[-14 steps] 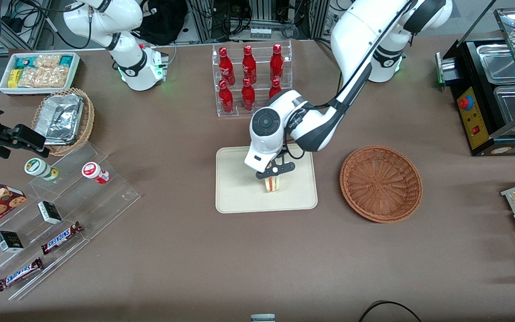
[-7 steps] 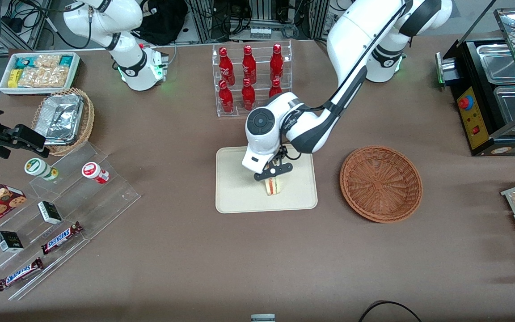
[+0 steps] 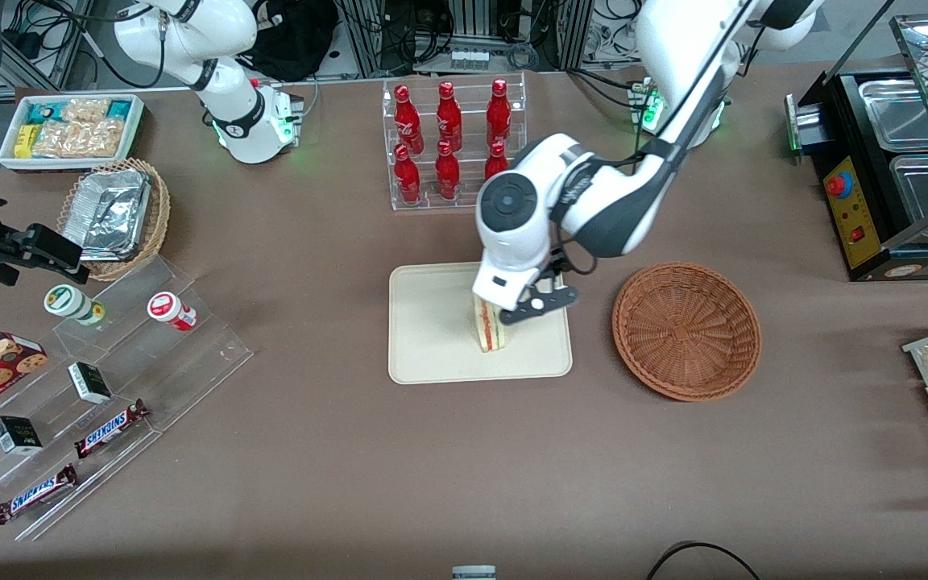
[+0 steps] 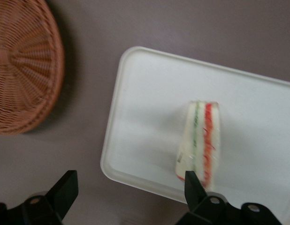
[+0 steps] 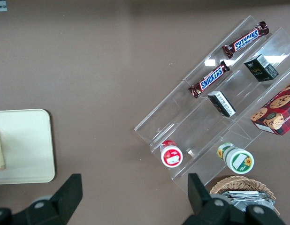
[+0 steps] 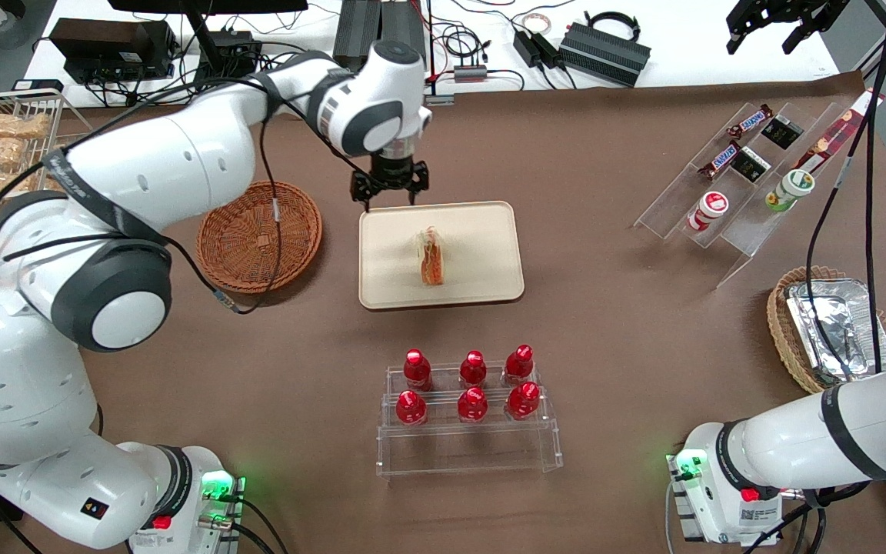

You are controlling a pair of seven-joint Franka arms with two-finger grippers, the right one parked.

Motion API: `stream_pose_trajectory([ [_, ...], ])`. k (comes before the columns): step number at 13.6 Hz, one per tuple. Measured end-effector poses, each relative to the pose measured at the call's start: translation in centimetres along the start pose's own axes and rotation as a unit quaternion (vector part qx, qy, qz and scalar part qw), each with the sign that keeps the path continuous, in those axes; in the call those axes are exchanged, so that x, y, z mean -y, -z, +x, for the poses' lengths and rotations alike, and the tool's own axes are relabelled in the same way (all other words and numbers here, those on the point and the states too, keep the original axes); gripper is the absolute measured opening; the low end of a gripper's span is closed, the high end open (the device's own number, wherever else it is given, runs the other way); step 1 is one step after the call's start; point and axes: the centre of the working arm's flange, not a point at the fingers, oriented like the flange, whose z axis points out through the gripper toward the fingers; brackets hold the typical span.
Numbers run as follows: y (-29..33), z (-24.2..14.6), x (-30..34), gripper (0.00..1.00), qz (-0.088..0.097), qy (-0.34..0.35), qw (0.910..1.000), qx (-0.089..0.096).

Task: Place sandwich from basket to tray

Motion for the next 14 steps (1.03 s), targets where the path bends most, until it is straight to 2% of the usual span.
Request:
stream_pose_trajectory([
  [3,0.2,4.5,5.1,1.00,0.028,0.011,0.9993,0.023],
  [5,0.6,7.1,8.3,1.00,0.035,0.003,0.9988,0.035],
  [11,2.9,11.7,19.4,1.00,0.026,-0.050,0.9976,0.041],
  [12,3.5,11.6,20.6,1.00,0.021,-0.060,0.9971,0.043],
  [14,4.8,11.1,23.2,1.00,-0.001,-0.092,0.9944,0.052],
])
